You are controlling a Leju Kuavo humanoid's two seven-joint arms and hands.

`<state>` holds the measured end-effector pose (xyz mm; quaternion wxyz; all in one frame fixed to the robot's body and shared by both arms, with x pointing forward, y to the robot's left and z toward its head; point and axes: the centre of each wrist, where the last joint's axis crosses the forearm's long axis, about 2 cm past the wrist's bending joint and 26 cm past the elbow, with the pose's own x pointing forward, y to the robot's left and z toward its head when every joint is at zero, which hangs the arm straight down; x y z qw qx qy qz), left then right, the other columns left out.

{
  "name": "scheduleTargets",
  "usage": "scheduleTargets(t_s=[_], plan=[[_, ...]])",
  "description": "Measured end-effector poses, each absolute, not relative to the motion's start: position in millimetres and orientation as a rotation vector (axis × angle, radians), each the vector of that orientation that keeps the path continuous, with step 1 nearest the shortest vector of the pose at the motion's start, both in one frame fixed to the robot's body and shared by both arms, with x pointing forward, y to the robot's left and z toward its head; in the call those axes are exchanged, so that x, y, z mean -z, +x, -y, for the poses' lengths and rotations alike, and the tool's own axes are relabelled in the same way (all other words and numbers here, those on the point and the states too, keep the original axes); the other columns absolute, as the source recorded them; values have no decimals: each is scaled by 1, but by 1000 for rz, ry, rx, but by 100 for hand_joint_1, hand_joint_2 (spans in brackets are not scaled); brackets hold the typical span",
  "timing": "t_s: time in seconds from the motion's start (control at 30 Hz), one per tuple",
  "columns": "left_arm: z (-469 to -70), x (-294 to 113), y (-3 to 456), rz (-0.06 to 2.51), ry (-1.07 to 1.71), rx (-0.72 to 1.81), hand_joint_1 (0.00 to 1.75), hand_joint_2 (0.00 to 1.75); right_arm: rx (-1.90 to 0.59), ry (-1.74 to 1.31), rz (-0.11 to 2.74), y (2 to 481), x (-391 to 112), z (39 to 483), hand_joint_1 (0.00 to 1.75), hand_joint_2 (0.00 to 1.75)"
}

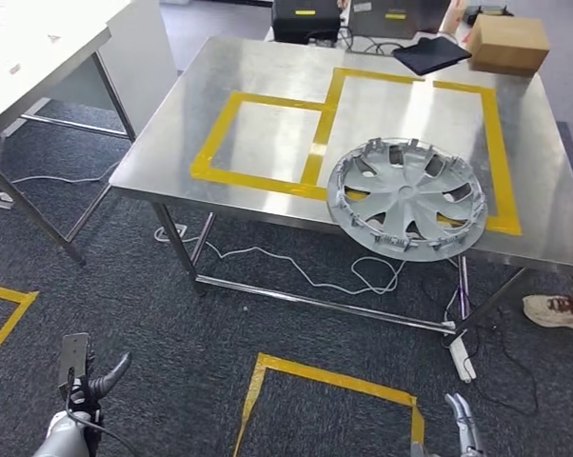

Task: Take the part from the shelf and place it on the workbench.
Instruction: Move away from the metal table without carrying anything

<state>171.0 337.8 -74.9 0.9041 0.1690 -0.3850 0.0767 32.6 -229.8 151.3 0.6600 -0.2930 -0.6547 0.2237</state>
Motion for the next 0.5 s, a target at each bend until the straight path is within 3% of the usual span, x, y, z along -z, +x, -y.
scheduleTargets(t_s=[0.5], plan=[[-335, 76, 169, 794, 293, -76, 0, 0, -511, -663, 1475, 29, -150, 232, 0, 0]])
